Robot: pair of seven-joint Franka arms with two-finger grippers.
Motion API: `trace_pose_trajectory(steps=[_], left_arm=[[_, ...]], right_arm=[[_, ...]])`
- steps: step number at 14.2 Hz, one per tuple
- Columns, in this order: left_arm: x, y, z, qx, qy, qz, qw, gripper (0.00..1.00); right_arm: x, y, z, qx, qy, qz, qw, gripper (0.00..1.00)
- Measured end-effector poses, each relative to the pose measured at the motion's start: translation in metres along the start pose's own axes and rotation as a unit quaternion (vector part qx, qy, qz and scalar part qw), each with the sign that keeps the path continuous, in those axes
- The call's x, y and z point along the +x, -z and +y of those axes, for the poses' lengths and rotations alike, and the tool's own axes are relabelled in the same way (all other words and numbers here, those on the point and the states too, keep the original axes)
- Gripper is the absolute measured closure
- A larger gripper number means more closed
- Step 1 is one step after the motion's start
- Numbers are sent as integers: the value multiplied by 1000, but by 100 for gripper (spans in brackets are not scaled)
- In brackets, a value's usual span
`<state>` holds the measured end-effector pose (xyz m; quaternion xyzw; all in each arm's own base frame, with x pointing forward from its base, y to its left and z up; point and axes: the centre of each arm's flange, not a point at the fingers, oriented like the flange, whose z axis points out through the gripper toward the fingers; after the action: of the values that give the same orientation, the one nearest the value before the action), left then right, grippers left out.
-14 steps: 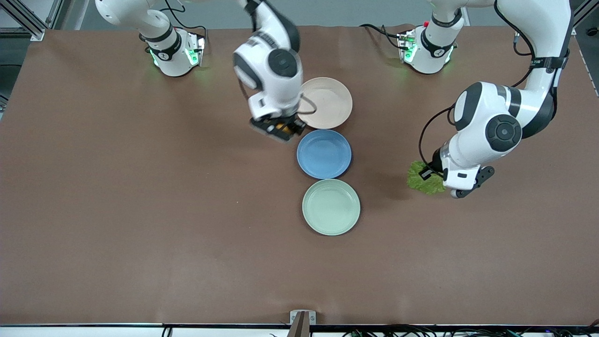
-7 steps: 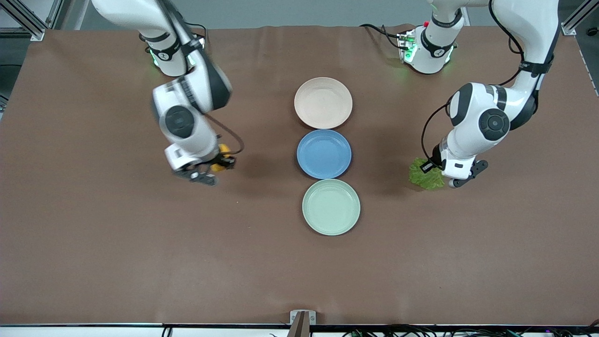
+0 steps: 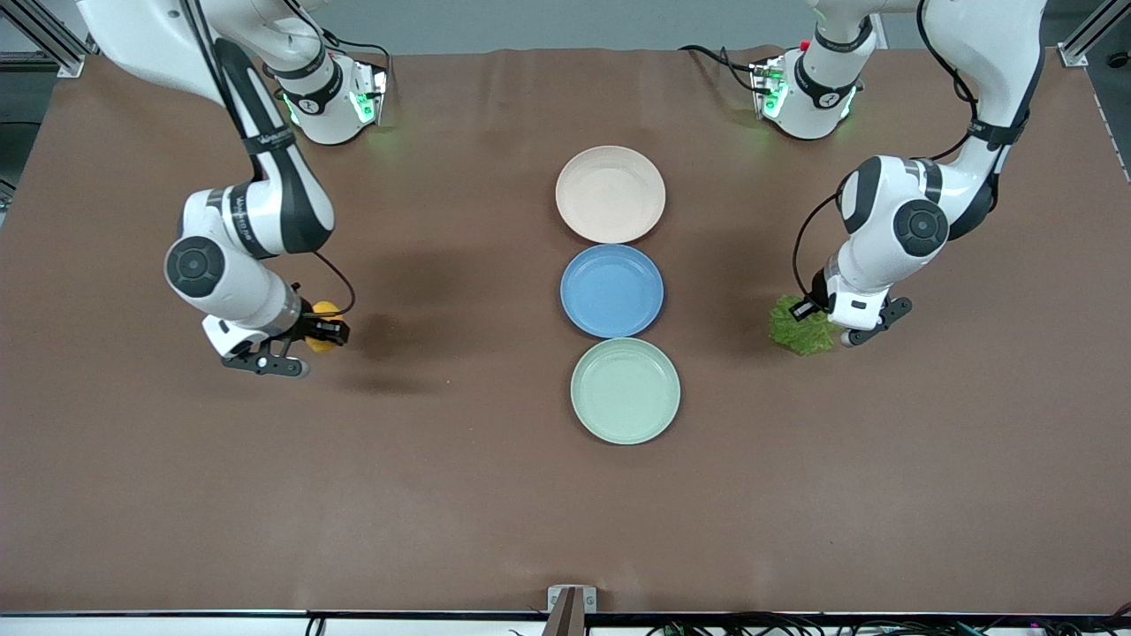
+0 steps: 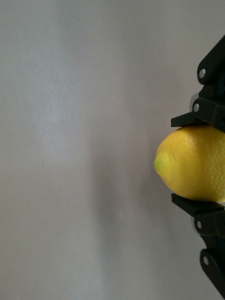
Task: Pick lemon and lettuce from plates
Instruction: 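Lift the lettuce and lemon off their plates and carry them outward, then lower the lemon and lettuce onto the table and open both grippers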
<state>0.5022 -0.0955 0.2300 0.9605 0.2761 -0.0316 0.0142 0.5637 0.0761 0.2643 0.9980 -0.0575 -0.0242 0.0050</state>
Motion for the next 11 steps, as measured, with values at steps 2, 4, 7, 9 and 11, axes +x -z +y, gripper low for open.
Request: trace_pose_trajectory(steps=[2,4,7,9,11], left_arm=[[0,-3,0,0,0,-1,1000,93],[1,-2,1,-3,-2,3,1000,83],[6,7,5,-11,-9,12,1000,53],[13,19,10,-14,-23,17,999,33],[23,37,10,-2,-77,3,997,12]], right_arm=[[-2,-15,20,1,11,3,1000,38],[-4,-29,30,1,19,3,1000,38],[-12,-55,32,2,26,8,1000,38],[-16,-70,30,1,33,8,999,38],[-18,-78,30,1,37,8,999,38]])
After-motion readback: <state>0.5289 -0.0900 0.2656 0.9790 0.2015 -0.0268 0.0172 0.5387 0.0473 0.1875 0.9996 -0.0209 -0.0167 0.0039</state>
